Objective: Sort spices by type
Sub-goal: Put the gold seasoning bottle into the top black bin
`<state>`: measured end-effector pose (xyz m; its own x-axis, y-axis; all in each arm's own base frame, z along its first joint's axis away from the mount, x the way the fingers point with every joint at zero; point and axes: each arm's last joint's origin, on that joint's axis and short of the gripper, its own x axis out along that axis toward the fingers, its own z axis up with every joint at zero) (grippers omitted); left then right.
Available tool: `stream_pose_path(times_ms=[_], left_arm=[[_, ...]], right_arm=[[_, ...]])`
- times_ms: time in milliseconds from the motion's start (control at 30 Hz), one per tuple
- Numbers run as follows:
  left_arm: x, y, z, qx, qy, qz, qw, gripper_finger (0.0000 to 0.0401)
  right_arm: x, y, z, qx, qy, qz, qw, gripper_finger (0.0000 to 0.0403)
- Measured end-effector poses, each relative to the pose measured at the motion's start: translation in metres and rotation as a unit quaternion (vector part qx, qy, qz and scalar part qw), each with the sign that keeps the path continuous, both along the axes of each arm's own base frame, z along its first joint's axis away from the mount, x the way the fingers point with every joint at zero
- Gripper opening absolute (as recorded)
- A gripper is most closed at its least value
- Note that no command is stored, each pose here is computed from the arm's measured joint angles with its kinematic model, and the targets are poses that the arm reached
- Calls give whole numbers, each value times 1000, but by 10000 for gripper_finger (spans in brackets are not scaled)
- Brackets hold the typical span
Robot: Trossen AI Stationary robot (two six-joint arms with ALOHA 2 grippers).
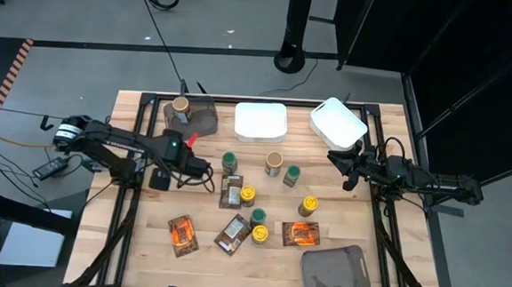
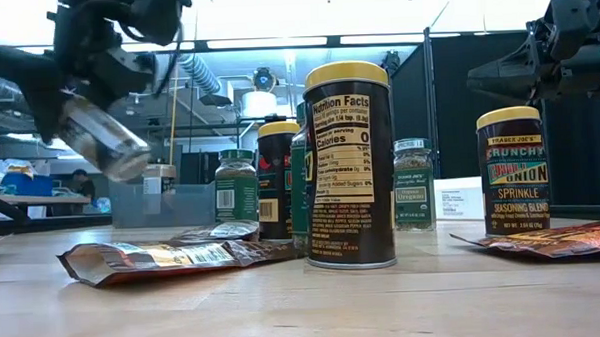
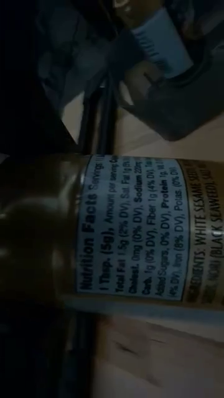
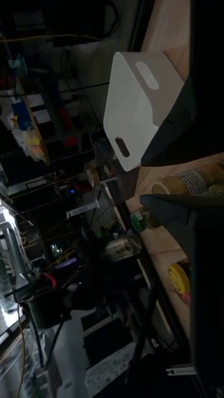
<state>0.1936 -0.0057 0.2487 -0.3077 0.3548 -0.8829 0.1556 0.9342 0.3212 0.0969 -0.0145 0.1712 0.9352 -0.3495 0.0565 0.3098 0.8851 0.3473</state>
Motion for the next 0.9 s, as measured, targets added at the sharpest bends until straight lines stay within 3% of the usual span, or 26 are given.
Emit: stream_pose_path(times_ms=[100,300,433,600,767,900], left_arm=[[5,-3,-4,-3,-15,8,1000,269],[21,-15,-39,1,90,-40,995,267],[34,-25,-71,8,173,-75,982,269],[41,-35,-101,55,261,-125,956,271],[42,-44,-113,64,288,-145,945,272],[49,-47,-108,89,248,-173,949,270]], right_arm=[[0,0,0,0,0,0,1000,92],[0,0,0,0,2,1,1000,92],[0,0,0,0,0,3,1000,92],[0,0,0,0,0,3,1000,92],[0,0,0,0,0,3,1000,92],[0,0,0,0,0,4,1000,92]])
